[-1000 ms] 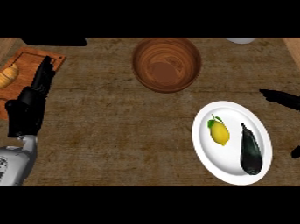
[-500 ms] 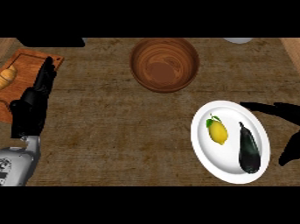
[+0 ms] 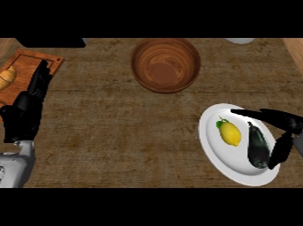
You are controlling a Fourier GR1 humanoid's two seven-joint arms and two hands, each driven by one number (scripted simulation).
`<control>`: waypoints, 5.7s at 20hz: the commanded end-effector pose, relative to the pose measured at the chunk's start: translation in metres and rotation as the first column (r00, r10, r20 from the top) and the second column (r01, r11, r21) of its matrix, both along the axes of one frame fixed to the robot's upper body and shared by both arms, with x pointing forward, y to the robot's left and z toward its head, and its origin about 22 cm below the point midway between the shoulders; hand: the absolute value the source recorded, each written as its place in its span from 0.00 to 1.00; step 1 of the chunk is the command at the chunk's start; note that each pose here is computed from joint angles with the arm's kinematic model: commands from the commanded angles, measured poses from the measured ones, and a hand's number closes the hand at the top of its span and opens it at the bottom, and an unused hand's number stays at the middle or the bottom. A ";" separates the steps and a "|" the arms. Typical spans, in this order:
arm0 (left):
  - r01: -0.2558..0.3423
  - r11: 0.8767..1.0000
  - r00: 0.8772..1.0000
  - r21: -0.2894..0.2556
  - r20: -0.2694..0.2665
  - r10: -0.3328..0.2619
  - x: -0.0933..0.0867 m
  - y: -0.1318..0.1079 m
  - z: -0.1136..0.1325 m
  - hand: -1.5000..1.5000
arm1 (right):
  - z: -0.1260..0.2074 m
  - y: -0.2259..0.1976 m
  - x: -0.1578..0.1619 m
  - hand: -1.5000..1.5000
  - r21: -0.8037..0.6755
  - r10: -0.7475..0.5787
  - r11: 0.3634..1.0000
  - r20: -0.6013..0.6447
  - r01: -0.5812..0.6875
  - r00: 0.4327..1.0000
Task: Pick the eggplant from the plate and place it in the bowl
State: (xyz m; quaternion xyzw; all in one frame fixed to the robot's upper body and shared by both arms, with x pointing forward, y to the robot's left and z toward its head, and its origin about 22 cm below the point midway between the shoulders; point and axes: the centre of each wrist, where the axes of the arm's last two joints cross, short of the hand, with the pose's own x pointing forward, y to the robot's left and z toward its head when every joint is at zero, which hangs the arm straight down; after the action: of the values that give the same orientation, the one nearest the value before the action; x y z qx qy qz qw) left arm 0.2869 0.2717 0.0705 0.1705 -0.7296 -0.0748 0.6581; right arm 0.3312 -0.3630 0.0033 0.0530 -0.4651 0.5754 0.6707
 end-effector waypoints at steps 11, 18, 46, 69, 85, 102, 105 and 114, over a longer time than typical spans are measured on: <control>-0.010 1.000 1.000 0.006 0.000 0.010 0.003 -0.009 0.005 0.50 | -0.038 0.012 -0.016 1.00 0.046 0.146 0.988 0.006 -0.146 0.989; -0.002 1.000 1.000 0.012 -0.004 0.002 0.001 -0.018 0.008 0.50 | -0.049 0.043 -0.005 1.00 0.074 0.116 0.990 0.075 -0.121 0.990; 0.015 1.000 0.999 -0.002 -0.034 -0.015 0.008 -0.018 -0.002 0.50 | 0.075 0.366 -0.097 1.00 0.359 -0.322 0.924 0.555 0.128 0.767; 0.022 1.000 1.000 0.003 -0.007 -0.022 0.004 -0.010 0.006 0.50 | 0.109 0.345 0.037 1.00 0.489 -0.668 0.733 0.647 0.472 0.368; 0.059 0.998 0.998 0.009 0.027 -0.059 0.008 -0.024 0.020 0.50 | 0.063 0.256 0.107 1.00 0.376 -0.624 0.664 0.755 0.646 0.201; 0.057 0.998 0.998 0.013 0.034 -0.057 0.012 -0.025 0.003 0.50 | 0.064 0.197 0.118 0.00 0.618 -0.801 0.596 0.505 0.513 0.322; 0.051 0.999 0.998 0.003 0.021 -0.051 0.016 -0.018 0.013 0.50 | 0.067 0.188 0.122 0.00 0.641 -0.831 0.556 0.436 0.529 0.345; -0.005 1.000 1.000 -0.001 -0.011 0.005 0.016 -0.005 0.017 0.50 | 0.038 0.130 0.105 0.00 0.743 -0.843 0.494 0.282 0.451 0.458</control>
State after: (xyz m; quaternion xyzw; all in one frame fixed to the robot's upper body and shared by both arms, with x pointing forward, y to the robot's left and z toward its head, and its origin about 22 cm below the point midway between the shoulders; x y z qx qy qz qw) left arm 0.2980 0.2605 0.0827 0.1665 -0.7334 -0.0791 0.6543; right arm 0.4444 -0.2145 0.0537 -0.1790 -0.7746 0.0803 0.6013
